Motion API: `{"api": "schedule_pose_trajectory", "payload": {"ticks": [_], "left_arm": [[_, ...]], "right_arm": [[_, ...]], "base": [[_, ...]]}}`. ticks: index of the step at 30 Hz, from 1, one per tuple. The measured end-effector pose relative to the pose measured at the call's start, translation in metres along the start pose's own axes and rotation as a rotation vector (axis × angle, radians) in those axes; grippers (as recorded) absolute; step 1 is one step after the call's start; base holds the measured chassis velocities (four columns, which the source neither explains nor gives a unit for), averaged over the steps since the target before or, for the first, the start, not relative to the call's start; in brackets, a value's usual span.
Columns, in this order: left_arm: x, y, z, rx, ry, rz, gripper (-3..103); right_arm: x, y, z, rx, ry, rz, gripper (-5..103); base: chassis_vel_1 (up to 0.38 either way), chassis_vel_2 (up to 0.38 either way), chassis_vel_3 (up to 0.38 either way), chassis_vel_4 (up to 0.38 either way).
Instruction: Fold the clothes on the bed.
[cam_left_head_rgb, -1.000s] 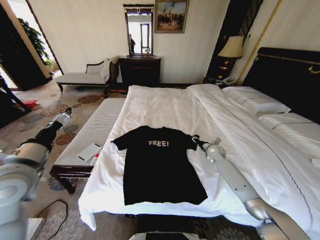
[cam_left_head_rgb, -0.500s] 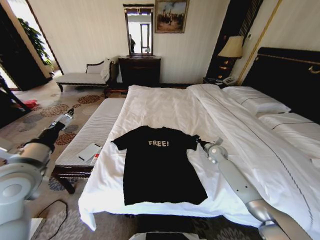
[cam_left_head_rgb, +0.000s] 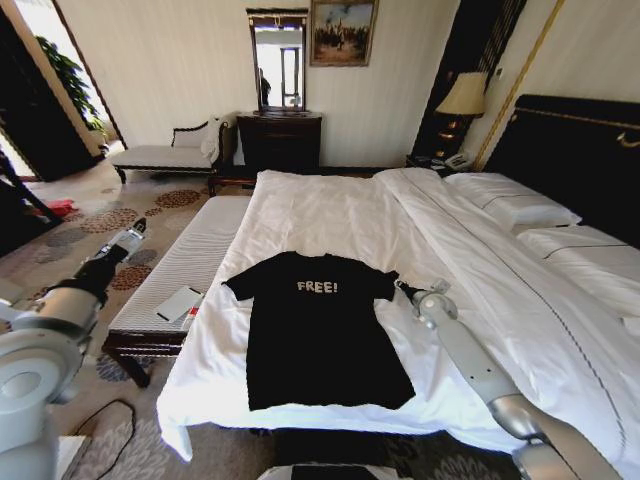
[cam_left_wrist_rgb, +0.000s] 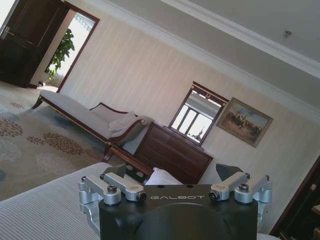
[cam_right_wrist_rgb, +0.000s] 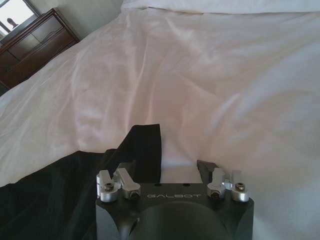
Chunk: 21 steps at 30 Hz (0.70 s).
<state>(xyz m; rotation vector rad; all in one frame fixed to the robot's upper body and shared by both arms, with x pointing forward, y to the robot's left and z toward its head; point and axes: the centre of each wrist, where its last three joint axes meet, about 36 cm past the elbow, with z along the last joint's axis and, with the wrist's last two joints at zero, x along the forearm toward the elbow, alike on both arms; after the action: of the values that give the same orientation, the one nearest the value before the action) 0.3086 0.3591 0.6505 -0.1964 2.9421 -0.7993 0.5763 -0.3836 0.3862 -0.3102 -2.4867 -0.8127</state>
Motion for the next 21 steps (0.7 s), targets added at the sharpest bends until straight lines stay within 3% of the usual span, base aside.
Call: {"api": "schedule_pose_trajectory", "payload": {"ticks": [4, 7, 13, 16, 21], "left_arm": [[-0.0006, -0.0002, 0.0015, 0.003, 0.004, 0.001, 100], [-0.0008, -0.0003, 0.0019, 0.004, 0.005, 0.001, 100], [-0.0015, 0.0009, 0.0013, 0.004, 0.003, -0.003, 100], [-0.0020, 0.0010, 0.0015, 0.004, 0.004, -0.003, 100], [-0.0032, 0.0006, 0.0027, 0.007, 0.006, -0.001, 100]], "right_arm": [[0.0037, 0.0057, 0.0026, 0.002, 0.003, -0.034, 83], [0.0034, 0.0085, 0.0056, 0.006, 0.007, -0.046, 67], [0.0019, 0.0098, 0.0094, 0.015, 0.011, -0.050, 51], [0.0017, 0.0101, 0.0101, 0.023, 0.005, -0.050, 34], [0.0027, 0.0084, 0.0080, 0.028, -0.004, -0.047, 18]], "base": [[0.000, 0.000, 0.000, 0.000], [0.000, 0.000, 0.000, 0.000], [0.000, 0.000, 0.000, 0.000], [0.000, 0.000, 0.000, 0.000], [0.000, 0.000, 0.000, 0.000]]}}
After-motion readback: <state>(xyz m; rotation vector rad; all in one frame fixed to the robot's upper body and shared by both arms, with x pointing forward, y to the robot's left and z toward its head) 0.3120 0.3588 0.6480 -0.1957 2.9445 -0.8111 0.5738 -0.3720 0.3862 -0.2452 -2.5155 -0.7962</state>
